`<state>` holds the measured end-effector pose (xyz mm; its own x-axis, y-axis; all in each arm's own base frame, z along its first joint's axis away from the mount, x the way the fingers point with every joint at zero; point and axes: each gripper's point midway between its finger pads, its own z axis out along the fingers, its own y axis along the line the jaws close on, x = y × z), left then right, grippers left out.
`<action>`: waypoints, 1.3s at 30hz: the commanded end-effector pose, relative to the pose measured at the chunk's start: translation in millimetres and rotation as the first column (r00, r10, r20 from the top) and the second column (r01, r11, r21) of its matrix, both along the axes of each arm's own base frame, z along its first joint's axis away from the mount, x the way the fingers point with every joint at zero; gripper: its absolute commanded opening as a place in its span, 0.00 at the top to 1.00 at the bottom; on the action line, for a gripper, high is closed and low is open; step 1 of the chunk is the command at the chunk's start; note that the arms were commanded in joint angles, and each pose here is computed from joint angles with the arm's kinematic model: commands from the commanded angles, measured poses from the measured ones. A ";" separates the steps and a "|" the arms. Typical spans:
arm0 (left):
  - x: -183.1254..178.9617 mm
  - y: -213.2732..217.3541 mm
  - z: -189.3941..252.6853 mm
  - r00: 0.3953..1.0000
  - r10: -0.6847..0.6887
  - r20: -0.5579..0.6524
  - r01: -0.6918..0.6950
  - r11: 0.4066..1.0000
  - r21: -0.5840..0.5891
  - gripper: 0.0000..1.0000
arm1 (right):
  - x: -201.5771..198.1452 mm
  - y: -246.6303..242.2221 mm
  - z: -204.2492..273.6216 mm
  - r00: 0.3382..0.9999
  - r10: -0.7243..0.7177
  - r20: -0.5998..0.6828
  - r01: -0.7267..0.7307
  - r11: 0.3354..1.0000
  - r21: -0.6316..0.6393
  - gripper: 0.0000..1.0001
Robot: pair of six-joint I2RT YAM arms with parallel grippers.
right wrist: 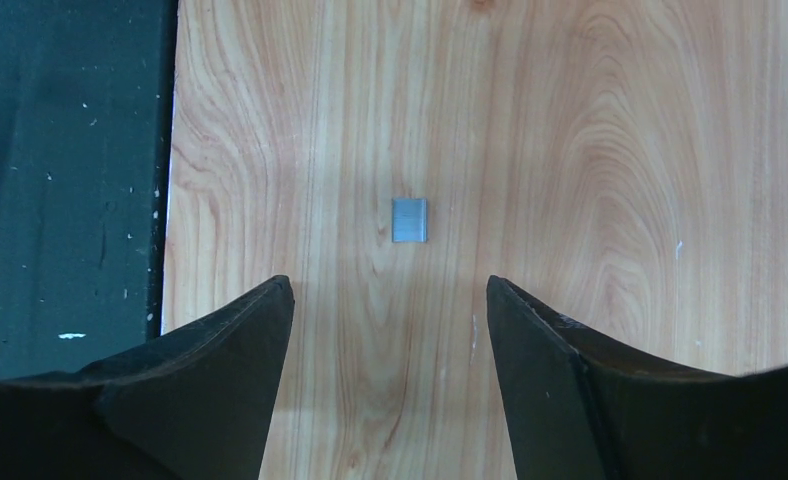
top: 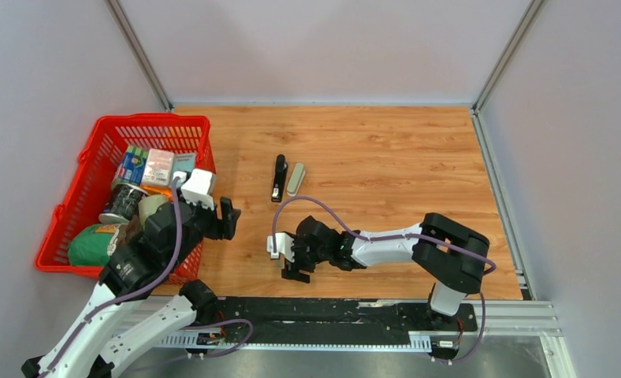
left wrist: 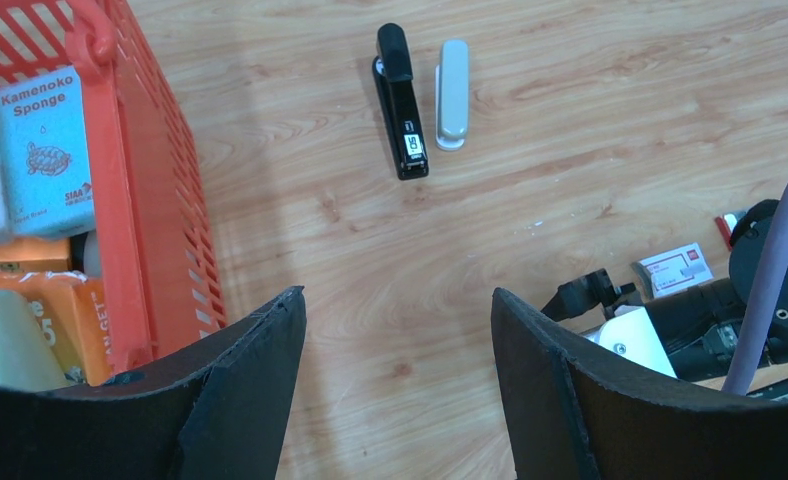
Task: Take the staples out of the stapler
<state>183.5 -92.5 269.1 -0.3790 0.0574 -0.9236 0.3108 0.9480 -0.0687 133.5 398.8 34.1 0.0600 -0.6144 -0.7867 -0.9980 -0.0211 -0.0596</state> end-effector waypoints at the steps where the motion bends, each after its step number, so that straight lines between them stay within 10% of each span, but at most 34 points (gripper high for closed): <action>1: 0.1 1.4 0.5 1.000 -0.009 0.027 0.009 1.000 0.007 0.25 | 2.3 24.7 12.1 0.991 0.104 0.088 -0.112 0.990 0.087 0.26; 22: 2.6 -1.6 -9.1 1.000 -0.023 0.010 0.023 0.999 0.036 0.25 | 12.1 40.4 -3.4 0.998 0.065 0.023 -0.067 0.993 0.101 0.58; 39: 2.7 -0.8 -9.9 1.000 -0.018 0.008 0.017 0.999 0.036 0.25 | 8.4 31.5 -16.1 0.998 0.051 -0.023 -0.049 0.995 0.085 0.61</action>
<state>182.5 -91.3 255.5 -0.3875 0.0969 -0.9168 0.3237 0.9455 -0.0369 143.1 429.9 23.1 0.0829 -0.5480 -0.8323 -0.9963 -0.0661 -0.0557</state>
